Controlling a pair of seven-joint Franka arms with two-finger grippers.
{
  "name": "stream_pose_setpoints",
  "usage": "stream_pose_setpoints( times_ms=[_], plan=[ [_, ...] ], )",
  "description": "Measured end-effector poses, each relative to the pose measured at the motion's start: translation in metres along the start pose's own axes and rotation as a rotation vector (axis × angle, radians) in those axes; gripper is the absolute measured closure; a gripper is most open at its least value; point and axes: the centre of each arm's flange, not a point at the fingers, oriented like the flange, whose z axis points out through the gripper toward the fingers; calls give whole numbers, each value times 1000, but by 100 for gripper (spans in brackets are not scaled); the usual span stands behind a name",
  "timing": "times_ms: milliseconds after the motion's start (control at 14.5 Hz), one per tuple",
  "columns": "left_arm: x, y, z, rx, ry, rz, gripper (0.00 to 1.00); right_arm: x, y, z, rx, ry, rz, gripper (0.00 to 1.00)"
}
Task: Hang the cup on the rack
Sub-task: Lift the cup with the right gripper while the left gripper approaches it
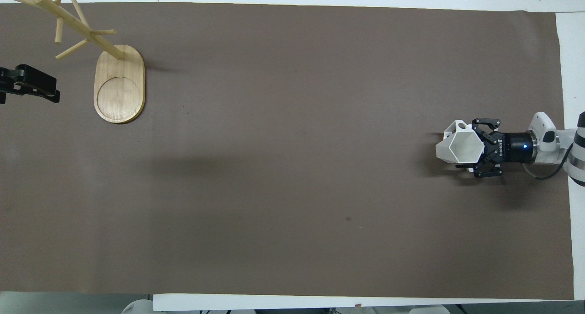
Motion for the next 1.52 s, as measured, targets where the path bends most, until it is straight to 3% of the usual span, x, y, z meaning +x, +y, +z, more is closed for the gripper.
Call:
stream_pose_setpoints(
  times_ms=[621, 759, 966, 1172, 1310, 1517],
  plan=[
    [-5, 0, 4, -1, -10, 0, 0, 0, 4, 32, 51, -3, 4, 3],
    [-6, 0, 5, -1, -14, 1, 0, 5, 9, 44, 72, -5, -7, 23],
    [-6, 0, 5, -1, -14, 1, 0, 29, 25, 72, 115, -26, -32, 23],
    [-7, 0, 5, -2, -9, 2, 0, 87, 56, 129, 110, -36, -28, 23],
    [-4, 10, 10, -3, 29, 6, 0, 119, 72, 183, 91, -34, -12, 23],
    [-8, 60, 23, -13, 87, -54, 0, 150, 83, 264, 43, -34, 24, 23]
  ],
)
